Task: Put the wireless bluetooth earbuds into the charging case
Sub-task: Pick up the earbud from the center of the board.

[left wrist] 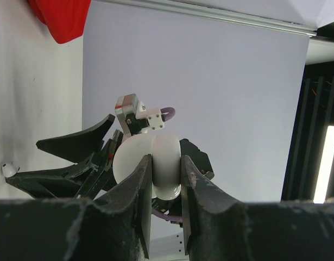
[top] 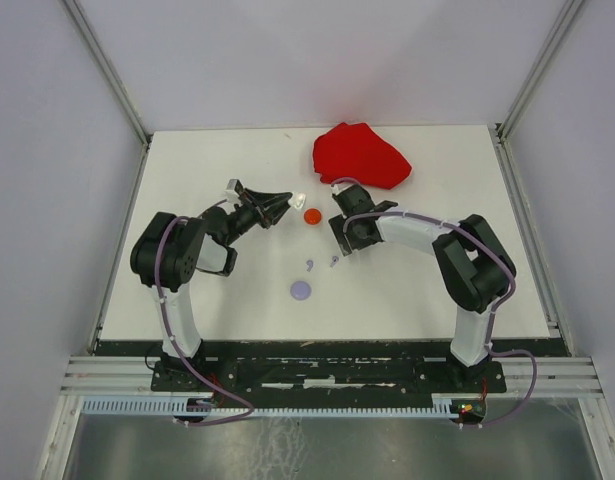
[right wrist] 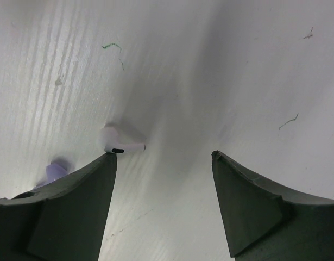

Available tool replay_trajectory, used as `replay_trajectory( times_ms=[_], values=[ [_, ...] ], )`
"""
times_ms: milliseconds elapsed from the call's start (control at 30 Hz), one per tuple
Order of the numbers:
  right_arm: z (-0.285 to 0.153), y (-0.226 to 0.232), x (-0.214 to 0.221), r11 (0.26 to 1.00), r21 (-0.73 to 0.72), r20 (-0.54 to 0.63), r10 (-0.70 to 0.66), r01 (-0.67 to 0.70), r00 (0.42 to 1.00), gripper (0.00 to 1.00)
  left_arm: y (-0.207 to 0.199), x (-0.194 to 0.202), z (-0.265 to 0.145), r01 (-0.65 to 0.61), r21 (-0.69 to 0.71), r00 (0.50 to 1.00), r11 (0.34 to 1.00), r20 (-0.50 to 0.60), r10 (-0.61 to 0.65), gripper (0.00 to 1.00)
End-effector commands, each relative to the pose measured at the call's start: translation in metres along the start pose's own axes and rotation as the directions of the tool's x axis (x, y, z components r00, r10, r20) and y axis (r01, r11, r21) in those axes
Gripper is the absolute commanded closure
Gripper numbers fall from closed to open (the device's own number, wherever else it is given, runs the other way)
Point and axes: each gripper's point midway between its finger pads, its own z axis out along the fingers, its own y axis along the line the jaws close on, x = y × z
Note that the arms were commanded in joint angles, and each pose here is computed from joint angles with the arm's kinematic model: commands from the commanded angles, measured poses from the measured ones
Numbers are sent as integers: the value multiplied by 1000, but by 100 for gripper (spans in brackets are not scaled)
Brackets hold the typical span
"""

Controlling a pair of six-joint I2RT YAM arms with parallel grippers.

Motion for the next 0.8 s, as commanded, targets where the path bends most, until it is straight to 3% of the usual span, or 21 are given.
replay_trajectory(
  times_ms=[0,400,767],
  values=[
    [1,1,-28,1000,15,64,-8,7,998,21,-23,6,-4,-34,91,999,995,-33,37,97],
    [9,2,-43,999,29,65,-23,21,998,21,-22,3,-8,-32,92,999,995,-21,34,97],
    [-1,22,-49,996,-78,66,48,-42,997,23,-23,3,-10,-33,95,999,995,-20,35,97]
  ],
)
